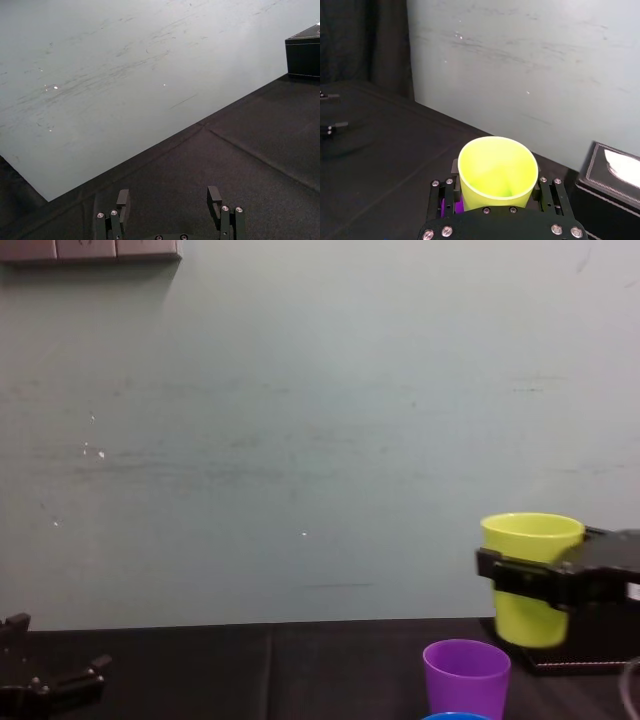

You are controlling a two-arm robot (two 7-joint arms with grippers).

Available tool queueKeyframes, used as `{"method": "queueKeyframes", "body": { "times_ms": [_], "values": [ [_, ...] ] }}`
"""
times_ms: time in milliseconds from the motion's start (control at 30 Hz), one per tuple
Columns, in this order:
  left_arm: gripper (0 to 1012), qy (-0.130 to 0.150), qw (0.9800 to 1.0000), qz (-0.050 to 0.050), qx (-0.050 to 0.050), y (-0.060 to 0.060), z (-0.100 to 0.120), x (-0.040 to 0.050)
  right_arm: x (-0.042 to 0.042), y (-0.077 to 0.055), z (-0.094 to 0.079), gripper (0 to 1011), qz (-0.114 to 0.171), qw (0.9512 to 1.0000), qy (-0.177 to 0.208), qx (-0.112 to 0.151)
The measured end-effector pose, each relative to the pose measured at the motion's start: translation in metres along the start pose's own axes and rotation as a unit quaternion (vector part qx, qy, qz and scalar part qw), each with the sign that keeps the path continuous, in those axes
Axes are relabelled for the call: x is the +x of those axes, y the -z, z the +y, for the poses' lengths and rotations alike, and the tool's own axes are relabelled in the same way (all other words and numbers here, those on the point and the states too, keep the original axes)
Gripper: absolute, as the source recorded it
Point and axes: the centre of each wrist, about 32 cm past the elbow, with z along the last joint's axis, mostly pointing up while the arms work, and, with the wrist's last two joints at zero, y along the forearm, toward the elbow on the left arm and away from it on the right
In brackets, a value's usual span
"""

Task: Stack the three plastic cups sequentially using one hand.

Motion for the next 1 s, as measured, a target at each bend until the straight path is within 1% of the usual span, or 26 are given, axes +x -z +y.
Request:
{"method": "queueKeyframes", "body": {
  "times_ms": [33, 67, 133, 233, 467, 700, 1000],
  "values": [
    [1011, 0.0, 1.0, 0.0, 0.0, 0.0, 0.0, 0.0, -0.0005, -0.002, 0.007, 747, 0.0, 1.0, -0.003, 0.001],
    [1011, 0.0, 1.0, 0.0, 0.0, 0.0, 0.0, 0.0, -0.0005, -0.003, 0.011, 746, 0.0, 1.0, -0.004, 0.001],
    [1011, 0.0, 1.0, 0.0, 0.0, 0.0, 0.0, 0.0, -0.0012, -0.003, 0.017, 747, 0.002, 1.0, -0.007, 0.0],
    [1011, 0.0, 1.0, 0.0, 0.0, 0.0, 0.0, 0.0, -0.0044, -0.002, 0.031, 746, 0.006, 0.9999, -0.014, 0.0],
    [1011, 0.0, 1.0, 0.0, 0.0, 0.0, 0.0, 0.0, -0.0081, 0.006, 0.049, 746, 0.011, 0.9998, -0.019, -0.003],
    [1012, 0.0, 1.0, 0.0, 0.0, 0.0, 0.0, 0.0, -0.0091, 0.014, 0.057, 746, 0.016, 0.9996, -0.021, -0.007],
    [1011, 0.0, 1.0, 0.0, 0.0, 0.0, 0.0, 0.0, -0.0102, 0.02, 0.059, 746, 0.021, 0.9995, -0.023, -0.01]
  ]
}}
